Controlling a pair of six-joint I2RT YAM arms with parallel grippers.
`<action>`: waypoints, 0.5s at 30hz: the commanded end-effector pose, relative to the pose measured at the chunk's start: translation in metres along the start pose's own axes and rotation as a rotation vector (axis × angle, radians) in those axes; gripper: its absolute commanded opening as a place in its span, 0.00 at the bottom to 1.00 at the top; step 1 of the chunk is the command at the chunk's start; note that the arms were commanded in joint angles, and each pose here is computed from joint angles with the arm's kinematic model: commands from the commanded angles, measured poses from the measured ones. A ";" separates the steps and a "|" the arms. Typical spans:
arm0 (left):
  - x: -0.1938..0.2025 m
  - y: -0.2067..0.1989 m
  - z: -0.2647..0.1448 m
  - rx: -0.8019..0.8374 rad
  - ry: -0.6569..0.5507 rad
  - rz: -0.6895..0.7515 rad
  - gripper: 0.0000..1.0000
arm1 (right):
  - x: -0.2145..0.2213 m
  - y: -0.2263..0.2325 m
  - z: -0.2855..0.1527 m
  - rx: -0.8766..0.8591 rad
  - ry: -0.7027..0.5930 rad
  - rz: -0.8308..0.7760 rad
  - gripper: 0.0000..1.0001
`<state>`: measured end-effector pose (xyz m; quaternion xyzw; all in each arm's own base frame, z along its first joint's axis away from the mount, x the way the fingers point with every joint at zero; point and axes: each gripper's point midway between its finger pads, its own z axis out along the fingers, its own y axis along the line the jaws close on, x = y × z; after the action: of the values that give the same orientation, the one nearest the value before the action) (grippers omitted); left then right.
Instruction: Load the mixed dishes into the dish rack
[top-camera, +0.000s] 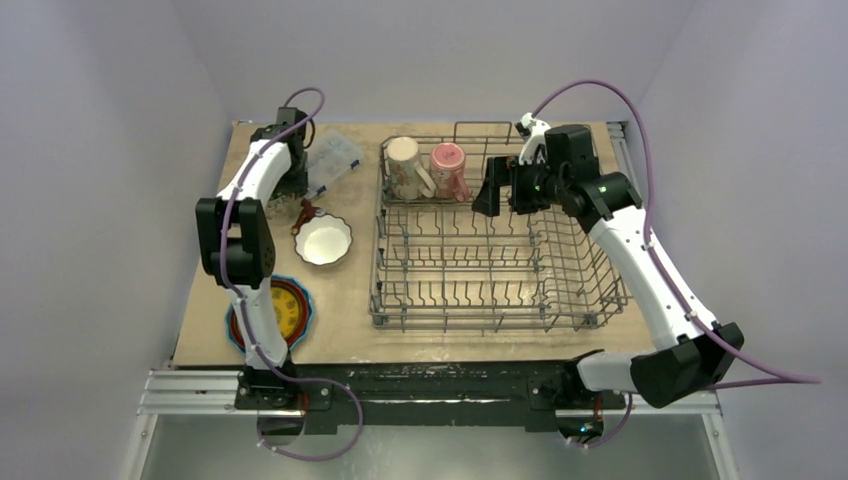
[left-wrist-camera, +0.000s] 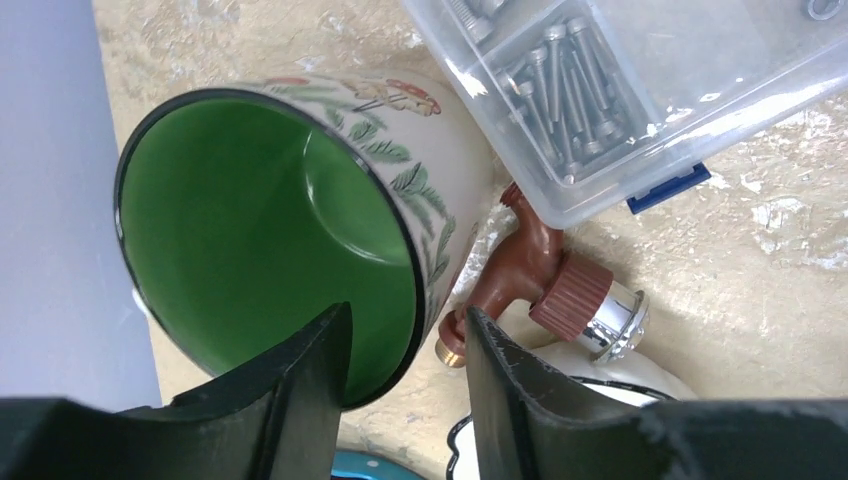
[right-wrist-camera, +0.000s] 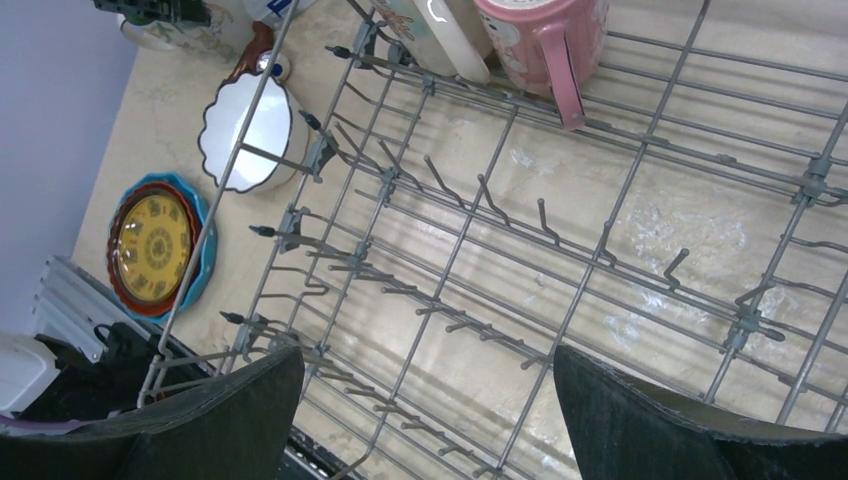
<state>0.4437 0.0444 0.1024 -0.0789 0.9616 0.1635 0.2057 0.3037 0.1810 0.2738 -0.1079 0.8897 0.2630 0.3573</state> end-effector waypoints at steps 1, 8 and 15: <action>-0.018 -0.004 0.004 0.020 -0.043 0.026 0.41 | -0.017 0.006 -0.017 0.011 -0.061 -0.017 0.98; -0.019 -0.007 0.012 0.023 -0.038 0.056 0.25 | -0.019 0.008 -0.023 0.007 -0.086 -0.021 0.98; -0.015 0.001 0.009 -0.003 -0.021 0.106 0.00 | -0.020 0.011 -0.031 0.001 -0.109 -0.031 0.98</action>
<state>0.4592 0.0354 0.0926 -0.0447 0.9657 0.1441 0.2112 0.2981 0.1767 0.2845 -0.1067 0.8852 0.2602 0.3706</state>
